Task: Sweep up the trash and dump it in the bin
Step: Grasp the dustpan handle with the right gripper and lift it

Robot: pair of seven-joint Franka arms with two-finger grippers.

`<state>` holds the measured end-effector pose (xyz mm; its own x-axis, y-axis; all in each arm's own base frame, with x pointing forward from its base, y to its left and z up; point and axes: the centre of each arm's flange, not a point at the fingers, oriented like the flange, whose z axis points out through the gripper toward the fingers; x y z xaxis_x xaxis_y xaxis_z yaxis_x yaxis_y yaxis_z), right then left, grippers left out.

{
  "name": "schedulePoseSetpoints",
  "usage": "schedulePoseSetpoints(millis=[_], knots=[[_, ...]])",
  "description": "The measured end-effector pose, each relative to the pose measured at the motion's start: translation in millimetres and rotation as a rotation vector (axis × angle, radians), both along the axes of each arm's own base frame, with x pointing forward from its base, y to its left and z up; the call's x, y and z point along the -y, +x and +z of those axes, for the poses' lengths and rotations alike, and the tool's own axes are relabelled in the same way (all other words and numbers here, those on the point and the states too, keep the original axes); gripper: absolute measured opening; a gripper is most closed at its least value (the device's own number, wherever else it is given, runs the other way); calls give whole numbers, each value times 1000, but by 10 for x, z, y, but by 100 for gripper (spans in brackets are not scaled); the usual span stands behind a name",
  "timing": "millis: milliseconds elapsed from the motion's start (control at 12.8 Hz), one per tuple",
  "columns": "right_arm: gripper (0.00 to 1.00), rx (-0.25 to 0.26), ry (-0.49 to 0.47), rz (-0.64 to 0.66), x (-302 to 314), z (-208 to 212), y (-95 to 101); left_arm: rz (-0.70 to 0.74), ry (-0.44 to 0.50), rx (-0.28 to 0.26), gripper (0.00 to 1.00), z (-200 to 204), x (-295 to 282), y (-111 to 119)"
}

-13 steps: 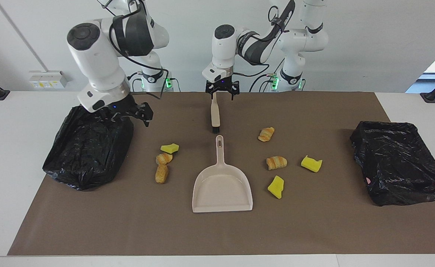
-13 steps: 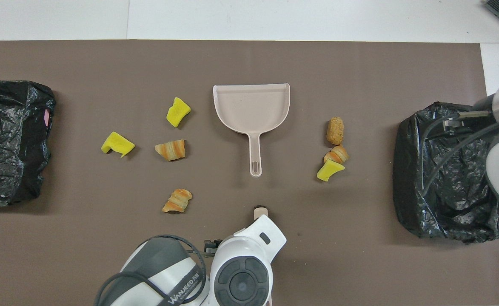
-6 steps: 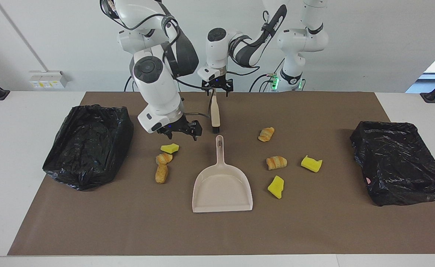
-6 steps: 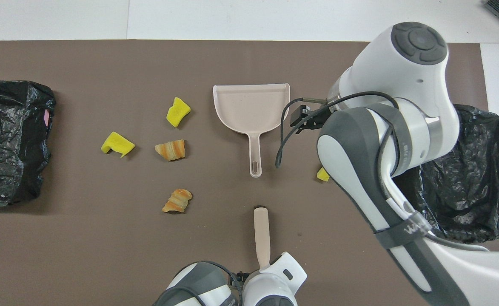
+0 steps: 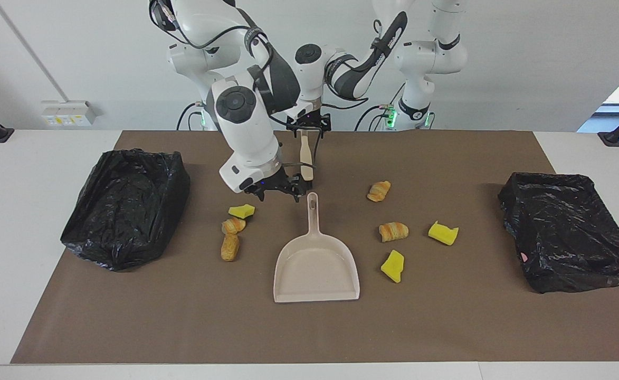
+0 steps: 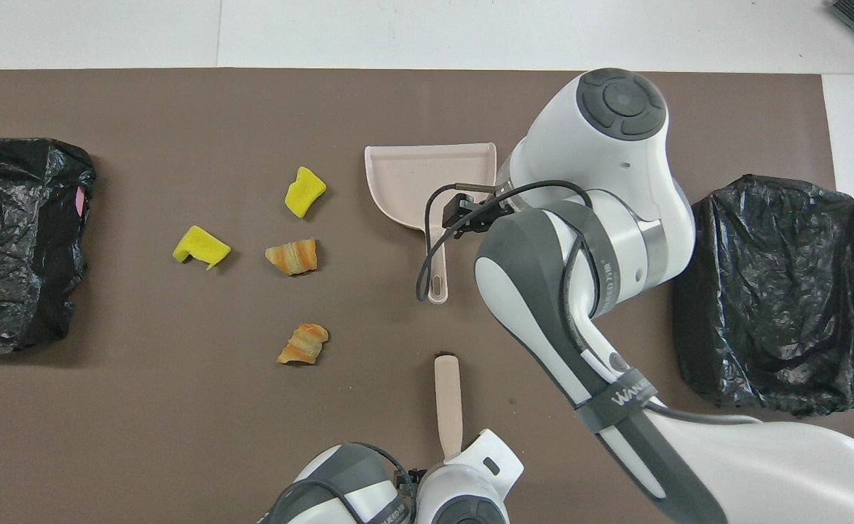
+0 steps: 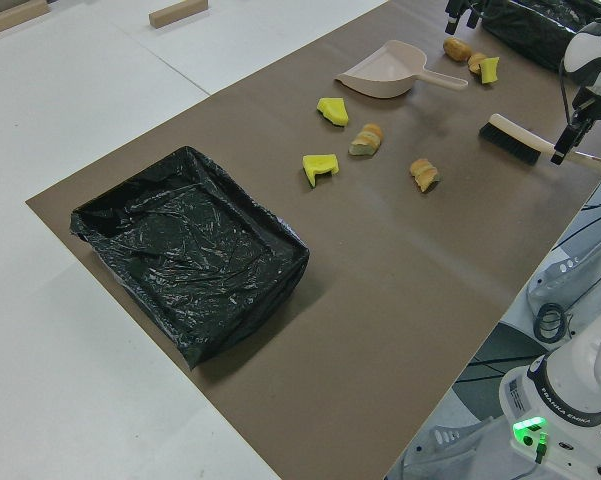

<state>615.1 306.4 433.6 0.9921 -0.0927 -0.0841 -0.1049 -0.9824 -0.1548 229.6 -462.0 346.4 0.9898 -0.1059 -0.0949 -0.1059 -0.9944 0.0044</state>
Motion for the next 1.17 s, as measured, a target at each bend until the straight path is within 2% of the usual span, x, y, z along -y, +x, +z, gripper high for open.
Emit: schedulePoseSetpoints(millis=[78,156,234,312,781,937,1015,1093,1172], knots=[[100,9,4,9,-98,-83,-3,-2,0,0,87,-1,4,-8],[100,19,9,19,-196,-160,-9,-3,0,0,87,0,6,-13],[100,32,15,27,-291,-228,-15,-3,0,0,76,-1,6,-13],[100,36,17,33,-353,-293,-26,-3,0,-1,70,-1,7,-13],[100,-1,-6,65,-350,-773,-159,-2,-1,-7,70,-7,19,-41],[95,-6,-9,71,-346,-807,-182,1,-2,-9,65,-7,24,-51],[84,-7,-10,73,-347,-809,-186,1,-1,-9,65,-8,23,-52],[70,-7,-10,74,-350,-809,-188,1,-1,-10,56,-10,23,-54],[56,-7,-10,74,-350,-808,-188,0,0,-11,41,-13,24,-61]])
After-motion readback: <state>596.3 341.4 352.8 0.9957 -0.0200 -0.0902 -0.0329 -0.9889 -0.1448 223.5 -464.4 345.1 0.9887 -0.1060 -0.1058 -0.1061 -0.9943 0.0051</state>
